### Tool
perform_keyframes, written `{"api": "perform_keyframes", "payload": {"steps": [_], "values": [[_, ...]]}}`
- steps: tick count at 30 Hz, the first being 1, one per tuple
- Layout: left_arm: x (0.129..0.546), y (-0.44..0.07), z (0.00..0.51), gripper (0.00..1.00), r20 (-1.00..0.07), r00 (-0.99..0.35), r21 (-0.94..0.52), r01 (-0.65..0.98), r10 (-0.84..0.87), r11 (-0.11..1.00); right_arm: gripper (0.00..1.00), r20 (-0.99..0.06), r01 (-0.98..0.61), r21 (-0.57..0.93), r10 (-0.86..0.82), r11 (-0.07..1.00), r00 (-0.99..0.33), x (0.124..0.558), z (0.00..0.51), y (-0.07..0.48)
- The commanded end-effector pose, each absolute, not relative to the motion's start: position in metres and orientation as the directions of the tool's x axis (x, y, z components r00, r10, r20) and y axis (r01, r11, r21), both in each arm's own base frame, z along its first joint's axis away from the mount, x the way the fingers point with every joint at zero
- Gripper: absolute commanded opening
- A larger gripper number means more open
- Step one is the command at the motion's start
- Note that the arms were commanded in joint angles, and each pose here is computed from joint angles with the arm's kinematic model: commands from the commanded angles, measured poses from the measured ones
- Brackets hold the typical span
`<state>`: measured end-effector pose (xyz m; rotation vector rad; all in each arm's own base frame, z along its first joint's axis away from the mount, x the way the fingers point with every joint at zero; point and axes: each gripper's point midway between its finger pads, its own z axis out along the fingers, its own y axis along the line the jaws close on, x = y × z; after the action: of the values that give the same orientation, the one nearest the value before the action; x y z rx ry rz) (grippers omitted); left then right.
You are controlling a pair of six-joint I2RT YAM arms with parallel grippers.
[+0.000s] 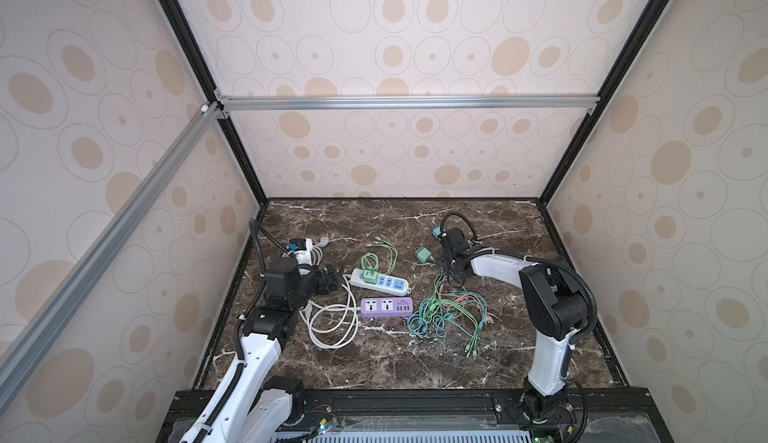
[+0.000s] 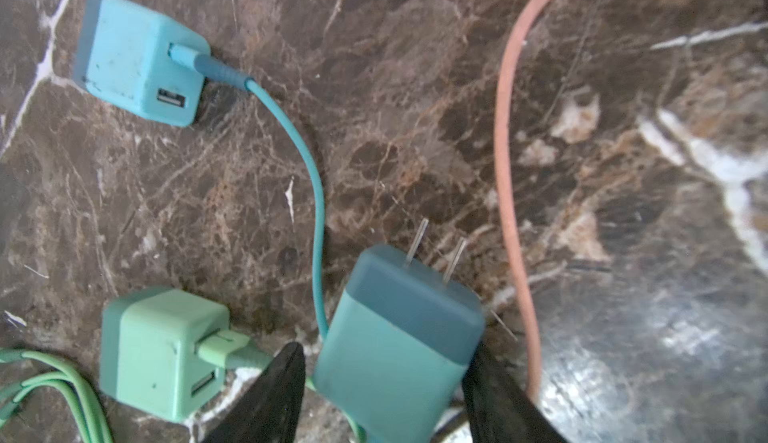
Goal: Insert the plug
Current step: 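Lower the right gripper and close it on the dark-teal charger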
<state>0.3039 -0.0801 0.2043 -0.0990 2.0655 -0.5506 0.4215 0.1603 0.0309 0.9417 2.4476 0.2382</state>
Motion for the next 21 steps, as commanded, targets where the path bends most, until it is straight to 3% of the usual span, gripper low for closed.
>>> {"api": "perform_keyframes", "payload": {"steps": [1,16,21], "values": [[0.3057,-0.0763,0.2097,0.88,-0.797,-0.523,-0.425,0.131,-0.302,0.896,0.61,-0.371,0.582,0.301,0.655,0.755,-0.658,0.4224,0.0219,0.1601],[0.3041,-0.0764,0.2086,0.88,-0.792,-0.524,-0.435,0.127,-0.312,0.892,0.53,-0.376,0.504,0.184,0.534,0.844,-0.757,0.4209,0.0145,0.159],[0.3079,-0.0777,0.2086,0.88,-0.793,-0.524,-0.436,0.132,-0.311,0.89,0.45,-0.396,0.453,0.163,0.479,0.877,-0.784,0.4216,0.0216,0.1584]]}}
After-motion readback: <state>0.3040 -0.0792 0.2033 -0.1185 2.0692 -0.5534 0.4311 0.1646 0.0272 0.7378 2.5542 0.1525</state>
